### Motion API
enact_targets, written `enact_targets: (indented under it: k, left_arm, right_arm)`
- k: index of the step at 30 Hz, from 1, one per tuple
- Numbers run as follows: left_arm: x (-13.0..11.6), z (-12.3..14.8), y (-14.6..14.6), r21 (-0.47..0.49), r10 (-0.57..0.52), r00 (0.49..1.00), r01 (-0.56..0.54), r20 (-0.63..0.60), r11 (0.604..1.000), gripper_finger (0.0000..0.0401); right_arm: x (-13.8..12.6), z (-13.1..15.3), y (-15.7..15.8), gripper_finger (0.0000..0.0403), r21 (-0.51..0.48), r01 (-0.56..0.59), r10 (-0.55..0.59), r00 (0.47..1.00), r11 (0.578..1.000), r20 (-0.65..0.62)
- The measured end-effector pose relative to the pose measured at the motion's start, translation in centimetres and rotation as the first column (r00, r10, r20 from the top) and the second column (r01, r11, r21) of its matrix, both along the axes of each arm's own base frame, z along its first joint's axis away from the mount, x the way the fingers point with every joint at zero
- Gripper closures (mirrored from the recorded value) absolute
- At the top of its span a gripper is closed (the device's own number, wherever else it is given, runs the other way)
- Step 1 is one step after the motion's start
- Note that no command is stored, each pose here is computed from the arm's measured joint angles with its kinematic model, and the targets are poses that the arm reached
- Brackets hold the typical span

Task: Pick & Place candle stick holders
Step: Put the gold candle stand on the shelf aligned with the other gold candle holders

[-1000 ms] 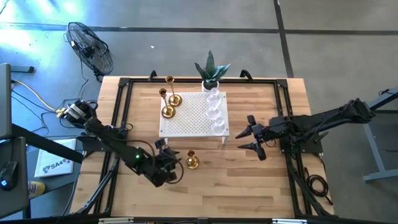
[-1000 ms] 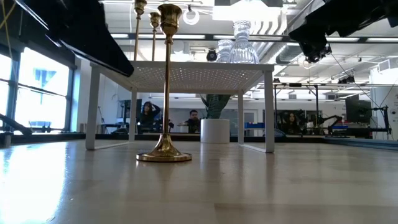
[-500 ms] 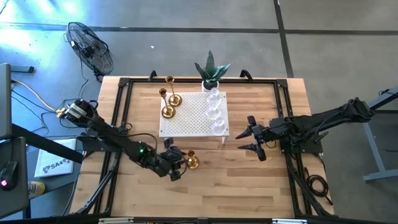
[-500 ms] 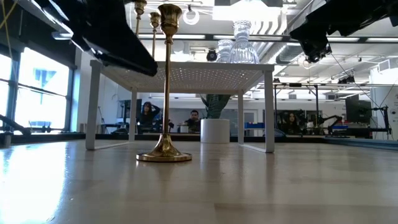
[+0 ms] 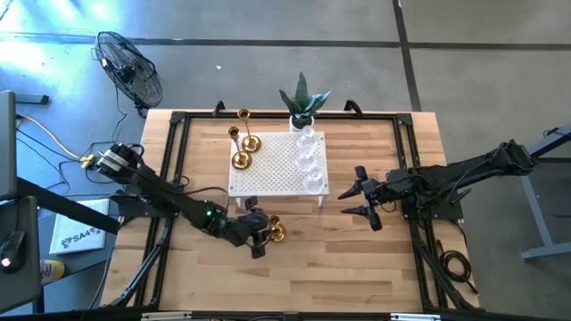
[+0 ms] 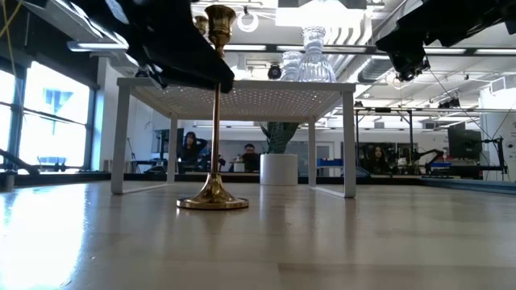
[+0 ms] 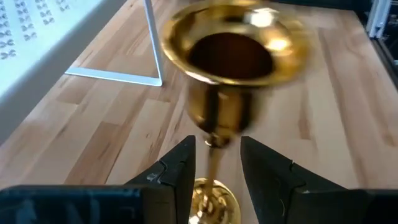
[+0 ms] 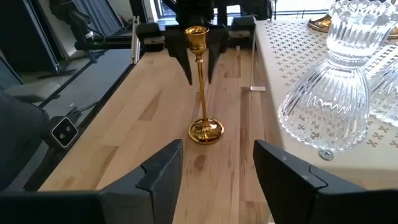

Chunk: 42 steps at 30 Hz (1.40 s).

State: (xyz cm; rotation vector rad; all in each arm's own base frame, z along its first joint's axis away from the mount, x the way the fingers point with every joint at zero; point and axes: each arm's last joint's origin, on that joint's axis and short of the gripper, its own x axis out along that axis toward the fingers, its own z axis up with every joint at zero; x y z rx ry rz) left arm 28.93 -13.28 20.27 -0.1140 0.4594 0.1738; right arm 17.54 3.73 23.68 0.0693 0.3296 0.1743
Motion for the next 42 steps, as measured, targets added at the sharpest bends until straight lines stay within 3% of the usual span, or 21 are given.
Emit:
enact_targets:
  k: [9,16,26,31,35,42]
  left_arm:
    - [1.2,-0.8,1.2,-0.052,-0.037,0.999,0.036,-0.023,0.998,0.0290]
    - [1.2,-0.9,1.2,-0.048,-0.061,0.998,0.060,-0.035,0.997,0.0388]
    - [1.2,-0.1,0.7,-0.046,-0.101,0.993,0.099,-0.061,0.994,0.0393]
    - [1.5,3.0,-0.7,0.017,-0.105,0.984,0.109,-0.144,0.994,0.0394]
    - [1.3,7.0,-1.9,0.124,-0.030,0.982,0.054,-0.184,0.991,0.0394]
    - [-0.7,14.5,-2.8,0.213,0.090,0.977,-0.048,-0.193,0.976,0.0394]
  right_arm:
    - [0.0,0.0,0.0,0.0214,-0.002,-0.001,0.001,1.000,1.000,0.000]
    - [0.0,0.0,0.0,0.0214,-0.003,-0.001,0.001,1.000,1.000,-0.004]
    - [0.0,0.0,0.0,0.0214,-0.002,0.000,0.000,1.000,1.000,-0.004]
    - [0.0,-0.1,0.0,0.0214,-0.004,-0.001,0.001,1.000,1.000,-0.008]
    - [0.0,-0.1,0.0,0.0214,-0.004,0.000,0.000,1.000,1.000,-0.009]
    - [0.0,-0.1,0.0,0.0214,0.002,0.002,-0.002,1.000,1.000,-0.015]
